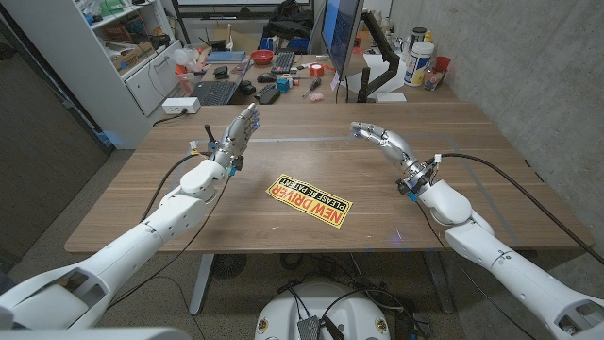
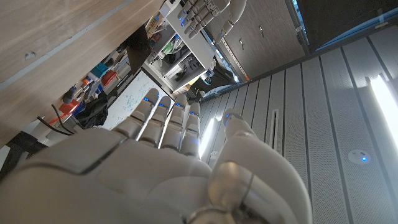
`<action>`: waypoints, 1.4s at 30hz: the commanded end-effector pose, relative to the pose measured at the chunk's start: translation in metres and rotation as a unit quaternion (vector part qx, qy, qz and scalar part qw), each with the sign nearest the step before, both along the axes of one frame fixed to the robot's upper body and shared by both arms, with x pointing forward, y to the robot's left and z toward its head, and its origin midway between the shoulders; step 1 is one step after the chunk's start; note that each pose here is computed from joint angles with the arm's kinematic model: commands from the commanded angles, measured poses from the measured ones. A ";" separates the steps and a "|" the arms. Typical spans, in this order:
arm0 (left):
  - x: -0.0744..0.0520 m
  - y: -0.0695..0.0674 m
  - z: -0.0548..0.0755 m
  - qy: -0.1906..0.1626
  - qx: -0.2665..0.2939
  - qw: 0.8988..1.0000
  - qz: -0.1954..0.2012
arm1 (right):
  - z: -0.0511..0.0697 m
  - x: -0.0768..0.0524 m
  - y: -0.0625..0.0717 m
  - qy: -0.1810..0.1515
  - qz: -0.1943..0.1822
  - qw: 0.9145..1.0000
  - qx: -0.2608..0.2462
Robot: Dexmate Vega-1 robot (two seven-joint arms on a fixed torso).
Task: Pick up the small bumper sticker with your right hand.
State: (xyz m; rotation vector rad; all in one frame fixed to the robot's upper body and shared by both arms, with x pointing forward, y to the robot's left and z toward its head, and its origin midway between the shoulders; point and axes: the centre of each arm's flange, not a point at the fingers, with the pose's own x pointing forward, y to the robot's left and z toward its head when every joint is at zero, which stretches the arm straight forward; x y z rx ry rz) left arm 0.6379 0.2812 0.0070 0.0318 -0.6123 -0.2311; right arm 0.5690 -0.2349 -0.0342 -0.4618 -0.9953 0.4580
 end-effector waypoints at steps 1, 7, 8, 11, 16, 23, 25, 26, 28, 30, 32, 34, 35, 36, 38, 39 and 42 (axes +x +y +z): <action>0.001 -0.002 0.001 -0.001 -0.001 1.000 -0.003 | -0.001 -0.009 0.008 -0.036 -0.011 0.999 -0.037; 0.000 -0.003 0.001 -0.002 0.000 1.000 -0.003 | -0.002 -0.013 0.013 -0.053 -0.015 0.997 -0.057; 0.000 -0.003 0.001 -0.002 0.000 1.000 -0.003 | -0.003 -0.013 0.014 -0.056 -0.015 0.997 -0.057; -0.001 -0.004 0.002 -0.002 0.001 1.000 -0.003 | -0.004 -0.016 0.016 -0.067 -0.018 0.996 -0.063; -0.001 -0.006 0.002 -0.001 0.001 1.000 -0.006 | -0.004 -0.019 0.017 -0.083 -0.025 0.993 -0.077; -0.002 -0.007 0.003 -0.002 0.003 1.000 -0.009 | -0.004 -0.024 0.020 -0.112 -0.041 0.988 -0.103; -0.002 -0.007 0.003 -0.001 0.003 1.000 -0.009 | -0.003 -0.026 0.021 -0.118 -0.045 0.986 -0.111; -0.002 -0.007 0.003 -0.001 0.003 1.000 -0.010 | -0.003 -0.026 0.021 -0.120 -0.047 0.985 -0.114; -0.001 -0.007 0.003 0.000 0.003 1.000 -0.011 | -0.003 -0.027 0.021 -0.123 -0.048 0.984 -0.116; -0.001 -0.007 0.003 0.000 0.003 1.000 -0.012 | -0.003 -0.028 0.022 -0.126 -0.049 0.983 -0.122; -0.001 -0.007 0.003 -0.001 0.003 1.000 -0.012 | -0.002 -0.029 0.023 -0.132 -0.052 0.981 -0.131; 0.000 -0.007 0.003 -0.001 0.003 1.000 -0.013 | -0.001 -0.030 0.024 -0.138 -0.054 0.979 -0.141; 0.000 -0.007 0.003 -0.002 0.003 1.000 -0.013 | 0.000 -0.030 0.025 -0.141 -0.056 0.978 -0.146; 0.000 -0.007 0.003 -0.001 0.004 1.000 -0.014 | 0.000 -0.030 0.025 -0.145 -0.058 0.976 -0.151; 0.000 -0.006 0.004 -0.002 0.003 1.000 -0.015 | 0.001 -0.031 0.026 -0.151 -0.062 0.973 -0.161; 0.000 -0.006 0.005 -0.003 0.004 1.000 -0.015 | 0.002 -0.030 0.027 -0.153 -0.064 0.972 -0.166; 0.000 -0.006 0.006 -0.004 0.004 1.000 -0.016 | 0.003 -0.030 0.029 -0.160 -0.069 0.968 -0.178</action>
